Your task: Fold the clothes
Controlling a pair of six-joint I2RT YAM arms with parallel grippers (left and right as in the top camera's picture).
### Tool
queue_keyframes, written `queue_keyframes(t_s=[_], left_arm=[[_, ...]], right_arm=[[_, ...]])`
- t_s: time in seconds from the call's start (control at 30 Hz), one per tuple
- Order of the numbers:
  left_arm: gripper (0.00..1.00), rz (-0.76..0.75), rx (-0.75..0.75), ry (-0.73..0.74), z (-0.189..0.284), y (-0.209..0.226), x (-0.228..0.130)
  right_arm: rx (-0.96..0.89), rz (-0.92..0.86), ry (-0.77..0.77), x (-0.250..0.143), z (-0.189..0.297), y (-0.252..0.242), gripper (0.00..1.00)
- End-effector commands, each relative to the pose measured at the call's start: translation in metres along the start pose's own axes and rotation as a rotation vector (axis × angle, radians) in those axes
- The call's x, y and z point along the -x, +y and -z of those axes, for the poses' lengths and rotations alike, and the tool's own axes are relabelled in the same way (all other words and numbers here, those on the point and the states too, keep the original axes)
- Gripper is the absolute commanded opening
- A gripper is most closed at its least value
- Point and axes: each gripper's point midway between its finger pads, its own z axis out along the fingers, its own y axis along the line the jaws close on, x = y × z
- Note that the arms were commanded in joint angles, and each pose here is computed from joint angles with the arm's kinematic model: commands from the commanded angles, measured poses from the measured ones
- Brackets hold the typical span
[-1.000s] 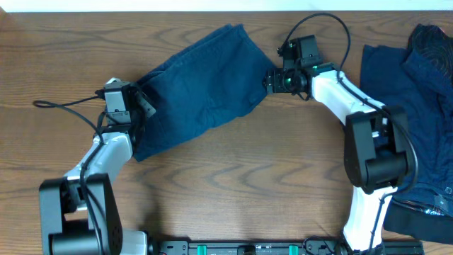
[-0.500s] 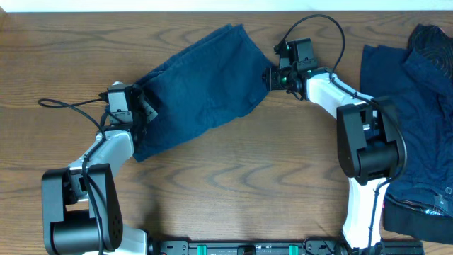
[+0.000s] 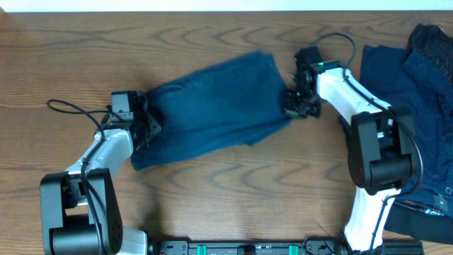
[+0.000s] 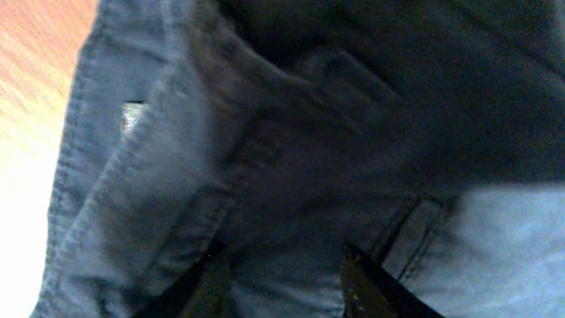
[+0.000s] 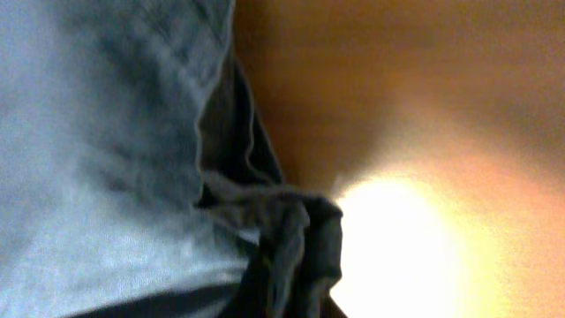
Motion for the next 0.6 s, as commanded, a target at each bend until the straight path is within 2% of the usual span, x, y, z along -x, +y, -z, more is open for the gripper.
queue_keyframes(t_s=[0.0,0.13,0.2,0.33,0.4,0.5,0.57], left_arm=[[0.38,-0.051,0.007,0.122,-0.005,0.011,-0.031],[0.36,-0.082,-0.040,0.087,0.018,0.001,-0.026],[0.36,-0.096,-0.073,0.030,0.033,-0.007,-0.015],[0.46,-0.109,-0.122,-0.114,0.065,-0.020,0.010],[0.49,-0.113,-0.146,-0.164,0.076,-0.025,0.018],[0.50,-0.116,-0.161,-0.187,0.081,-0.029,0.022],[0.51,-0.116,-0.160,-0.185,0.079,-0.028,0.022]], right_arm=[[-0.191,-0.117,-0.068,0.000,0.028,-0.047,0.01],[-0.214,-0.121,-0.039,-0.013,0.040,-0.051,0.02],[-0.202,-0.119,-0.064,-0.008,0.041,-0.049,0.06],[-0.185,-0.120,-0.177,0.020,0.045,-0.046,0.08],[-0.182,-0.123,-0.215,0.029,0.046,-0.047,0.21],[-0.187,-0.135,-0.228,0.034,0.048,-0.052,0.46],[-0.194,-0.141,-0.213,0.031,0.048,-0.056,0.47]])
